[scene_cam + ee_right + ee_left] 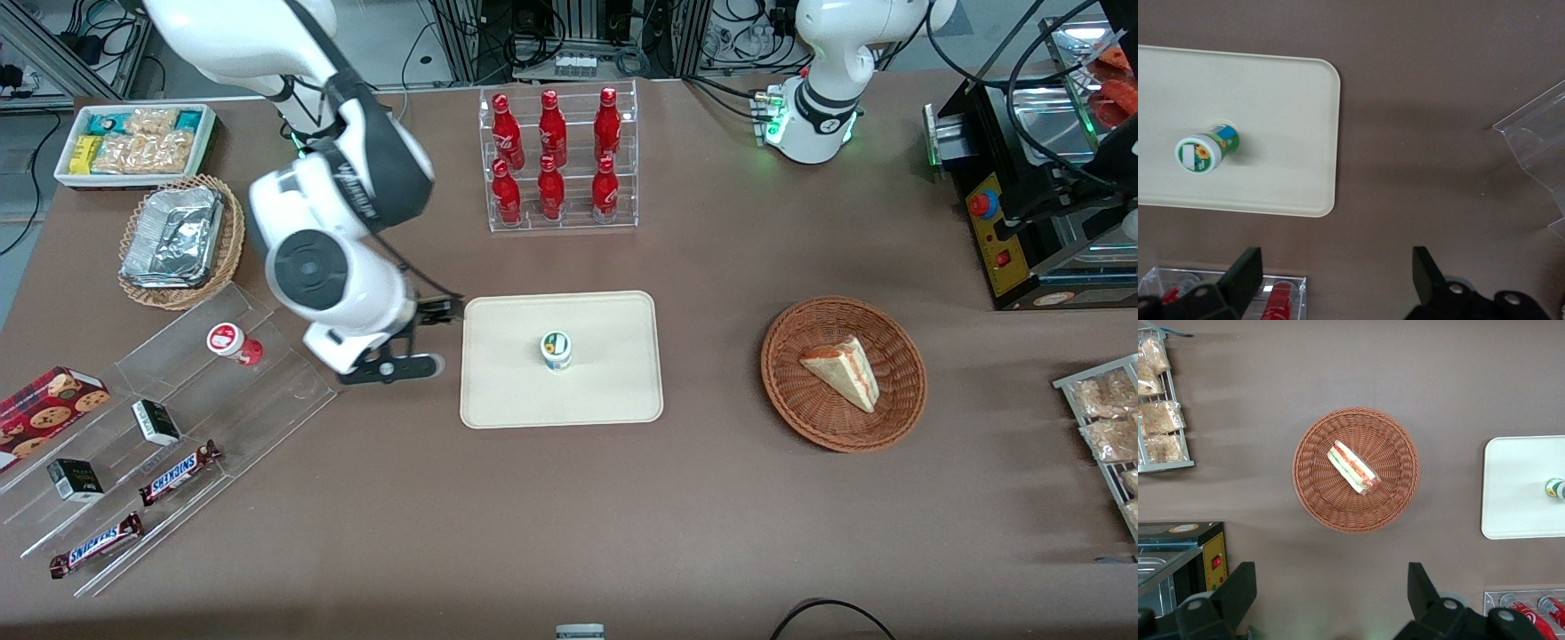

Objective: Place green gum on tray

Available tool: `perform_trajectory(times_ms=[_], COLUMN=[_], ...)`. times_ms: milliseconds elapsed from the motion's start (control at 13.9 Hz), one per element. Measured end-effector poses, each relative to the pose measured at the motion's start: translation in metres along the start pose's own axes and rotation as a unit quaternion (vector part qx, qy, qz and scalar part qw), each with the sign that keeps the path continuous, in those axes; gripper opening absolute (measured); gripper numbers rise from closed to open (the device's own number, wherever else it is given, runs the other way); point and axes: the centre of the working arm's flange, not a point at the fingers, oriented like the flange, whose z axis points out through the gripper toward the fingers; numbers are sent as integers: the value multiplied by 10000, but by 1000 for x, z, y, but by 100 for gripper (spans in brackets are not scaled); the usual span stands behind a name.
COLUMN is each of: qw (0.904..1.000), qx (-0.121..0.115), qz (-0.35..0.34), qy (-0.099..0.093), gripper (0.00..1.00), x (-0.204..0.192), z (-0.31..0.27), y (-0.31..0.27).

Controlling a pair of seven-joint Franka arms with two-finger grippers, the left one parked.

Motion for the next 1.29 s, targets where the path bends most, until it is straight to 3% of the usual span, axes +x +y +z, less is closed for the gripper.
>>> perform_trajectory(times_ms=[504,791,1295], qw=[9981,9985,9962], qx=[364,187,232], qz=[-406,-191,153], qy=[283,486,821], gripper=[100,100,100], x=[12,-7,-49], z=[-34,-32,-55], y=[192,226,269])
